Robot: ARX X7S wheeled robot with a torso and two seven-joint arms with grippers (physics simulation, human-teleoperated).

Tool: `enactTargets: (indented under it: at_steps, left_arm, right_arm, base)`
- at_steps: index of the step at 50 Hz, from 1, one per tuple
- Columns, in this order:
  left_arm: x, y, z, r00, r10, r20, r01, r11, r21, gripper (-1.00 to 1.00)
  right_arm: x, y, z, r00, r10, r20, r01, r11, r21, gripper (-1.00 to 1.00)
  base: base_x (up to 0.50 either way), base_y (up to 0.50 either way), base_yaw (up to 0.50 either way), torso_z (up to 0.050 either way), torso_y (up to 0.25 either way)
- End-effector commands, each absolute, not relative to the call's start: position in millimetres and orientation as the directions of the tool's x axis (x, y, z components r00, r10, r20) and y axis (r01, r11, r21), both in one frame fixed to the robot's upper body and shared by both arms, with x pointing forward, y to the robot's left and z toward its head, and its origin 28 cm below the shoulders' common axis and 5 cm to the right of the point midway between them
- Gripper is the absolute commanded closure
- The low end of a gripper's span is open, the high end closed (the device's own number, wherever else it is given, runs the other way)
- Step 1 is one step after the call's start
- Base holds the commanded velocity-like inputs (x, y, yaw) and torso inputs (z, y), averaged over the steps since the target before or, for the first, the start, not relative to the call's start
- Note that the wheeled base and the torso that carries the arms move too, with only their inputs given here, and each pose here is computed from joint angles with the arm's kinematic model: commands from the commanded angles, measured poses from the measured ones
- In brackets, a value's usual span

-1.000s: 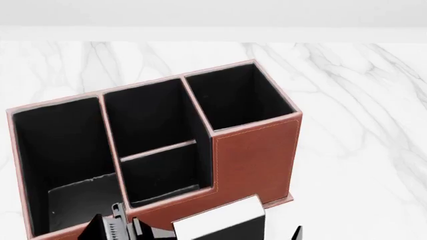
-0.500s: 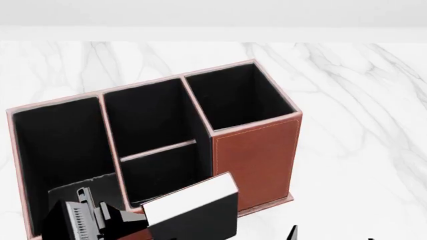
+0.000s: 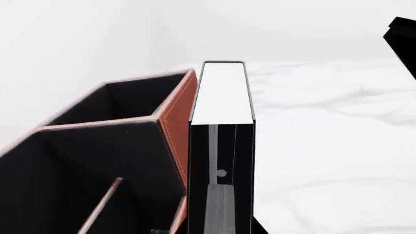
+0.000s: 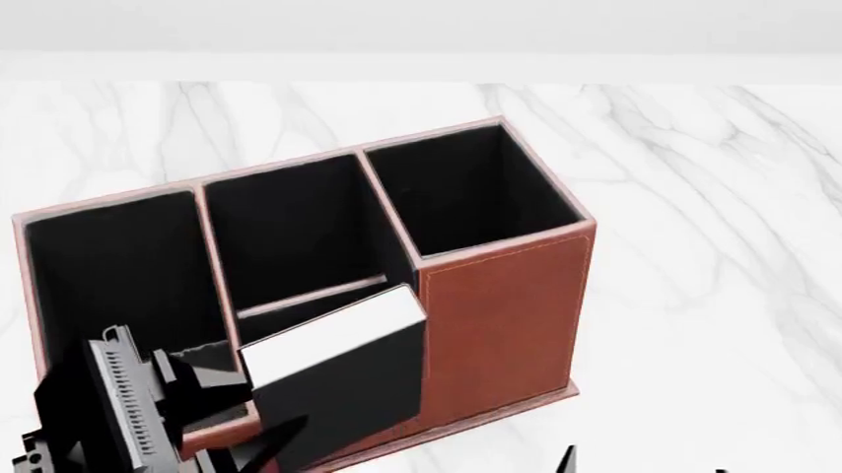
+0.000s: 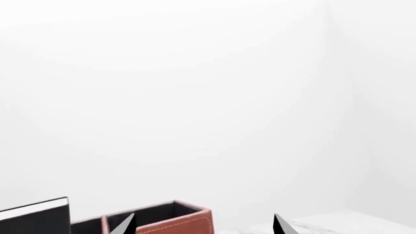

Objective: Pick up the book and place it in the back compartment of the caddy.

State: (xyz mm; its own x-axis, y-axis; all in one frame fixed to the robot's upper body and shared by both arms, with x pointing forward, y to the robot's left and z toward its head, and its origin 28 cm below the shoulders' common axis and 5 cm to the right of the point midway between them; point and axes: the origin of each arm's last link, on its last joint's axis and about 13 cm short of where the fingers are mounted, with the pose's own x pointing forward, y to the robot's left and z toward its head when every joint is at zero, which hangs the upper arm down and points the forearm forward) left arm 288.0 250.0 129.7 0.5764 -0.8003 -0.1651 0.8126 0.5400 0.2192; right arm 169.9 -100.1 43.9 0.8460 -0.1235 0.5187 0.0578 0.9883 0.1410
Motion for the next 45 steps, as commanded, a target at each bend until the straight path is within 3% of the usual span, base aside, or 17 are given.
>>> enactTargets:
  at_steps: [1,23,45]
  left_arm:
    - [296.1,251.9,147.7,0.581,-0.804,-0.127,0.81,0.556,0.185,1.0]
    - [311.6,259.8,150.4,0.522,-0.845,-0.118,0.849,0.528,-0.029,1.0]
    - [311.1,257.1,149.1,0.507,-0.851,-0.134,0.857,0.515,-0.03,1.0]
  right_arm:
    - [170.0,-98.7,43.0,0.848,-0.116,0.516,0.053,0.99,0.134,-1.0]
    - [168.7,-97.6,44.4,0.842,-0.113,0.528,0.05,0.99,0.132,-1.0]
    - [169.7,-97.4,44.6,0.842,-0.126,0.524,0.07,0.99,0.125,-1.0]
  base:
    - [0.0,0.0,0.0,0.0,0.0]
    - [0.0,0.0,0.0,0.001,0.001]
    - [0.0,0.0,0.0,0.0,0.001]
